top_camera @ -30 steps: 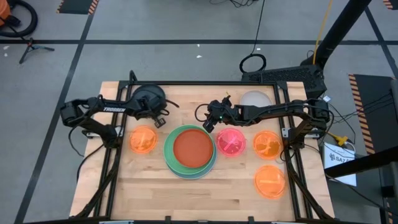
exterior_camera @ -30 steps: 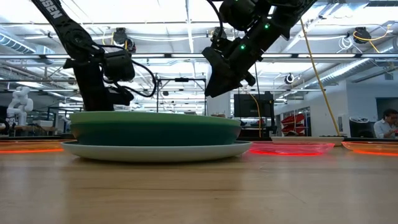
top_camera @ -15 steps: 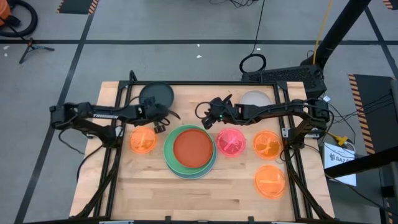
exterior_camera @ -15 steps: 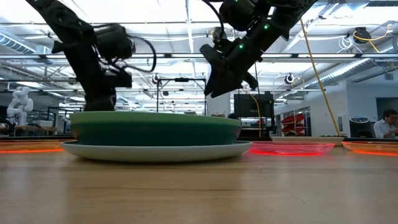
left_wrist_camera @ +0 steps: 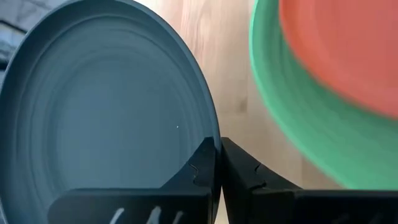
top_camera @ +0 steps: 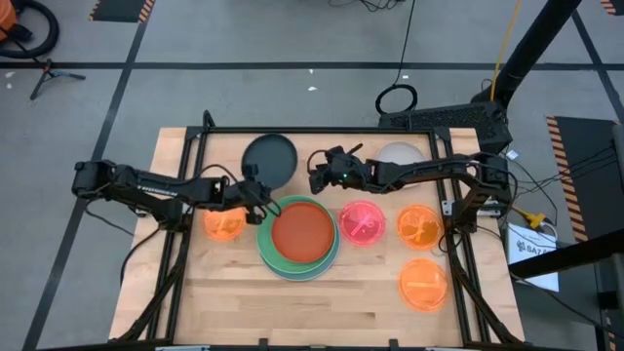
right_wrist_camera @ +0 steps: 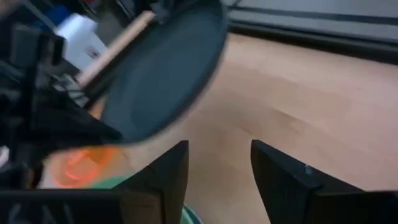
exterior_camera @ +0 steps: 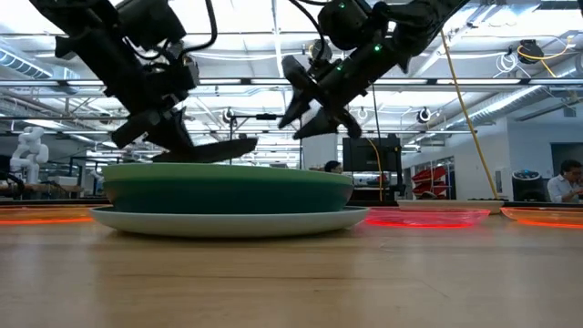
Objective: Stack plastic plates
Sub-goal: Stack the dark blue plate on top of the orange plate
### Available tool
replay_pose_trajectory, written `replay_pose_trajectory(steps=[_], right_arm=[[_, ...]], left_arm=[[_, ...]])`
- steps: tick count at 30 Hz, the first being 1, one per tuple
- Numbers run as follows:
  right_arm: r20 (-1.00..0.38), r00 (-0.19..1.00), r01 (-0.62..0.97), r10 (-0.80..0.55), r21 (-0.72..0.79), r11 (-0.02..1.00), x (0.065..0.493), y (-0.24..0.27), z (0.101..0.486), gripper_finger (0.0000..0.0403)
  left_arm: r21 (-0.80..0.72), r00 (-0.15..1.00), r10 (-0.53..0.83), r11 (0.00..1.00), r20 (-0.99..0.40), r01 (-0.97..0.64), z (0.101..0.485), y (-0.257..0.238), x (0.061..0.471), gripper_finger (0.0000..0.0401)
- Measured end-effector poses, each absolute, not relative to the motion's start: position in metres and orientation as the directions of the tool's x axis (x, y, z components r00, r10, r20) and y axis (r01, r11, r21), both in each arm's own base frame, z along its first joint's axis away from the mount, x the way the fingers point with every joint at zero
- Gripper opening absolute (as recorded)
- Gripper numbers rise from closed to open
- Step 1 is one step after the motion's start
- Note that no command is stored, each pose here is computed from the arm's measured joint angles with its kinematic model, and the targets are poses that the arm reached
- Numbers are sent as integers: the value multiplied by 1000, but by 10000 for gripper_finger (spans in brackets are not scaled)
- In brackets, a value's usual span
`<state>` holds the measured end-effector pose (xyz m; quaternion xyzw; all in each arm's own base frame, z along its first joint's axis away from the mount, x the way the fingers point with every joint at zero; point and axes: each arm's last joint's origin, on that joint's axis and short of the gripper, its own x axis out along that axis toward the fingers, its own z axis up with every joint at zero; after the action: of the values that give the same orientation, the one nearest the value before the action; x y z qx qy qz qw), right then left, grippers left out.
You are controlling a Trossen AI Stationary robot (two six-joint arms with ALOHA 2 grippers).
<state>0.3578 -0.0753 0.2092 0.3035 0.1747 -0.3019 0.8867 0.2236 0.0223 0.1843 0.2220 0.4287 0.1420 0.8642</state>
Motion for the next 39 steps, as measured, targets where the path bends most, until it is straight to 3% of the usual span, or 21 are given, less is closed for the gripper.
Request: replay_pose_trajectory(steps=[12, 39], right_arm=[[-384, 800, 599, -461, 482, 639, 368, -90, 206, 175], [-338, 815, 578, -470, 525, 625, 370, -92, 210, 169]], left_arm=[[504, 667, 400, 863, -629, -42, 190, 16, 230, 10], [481, 756, 366, 873, -542, -78, 199, 16, 239, 10]])
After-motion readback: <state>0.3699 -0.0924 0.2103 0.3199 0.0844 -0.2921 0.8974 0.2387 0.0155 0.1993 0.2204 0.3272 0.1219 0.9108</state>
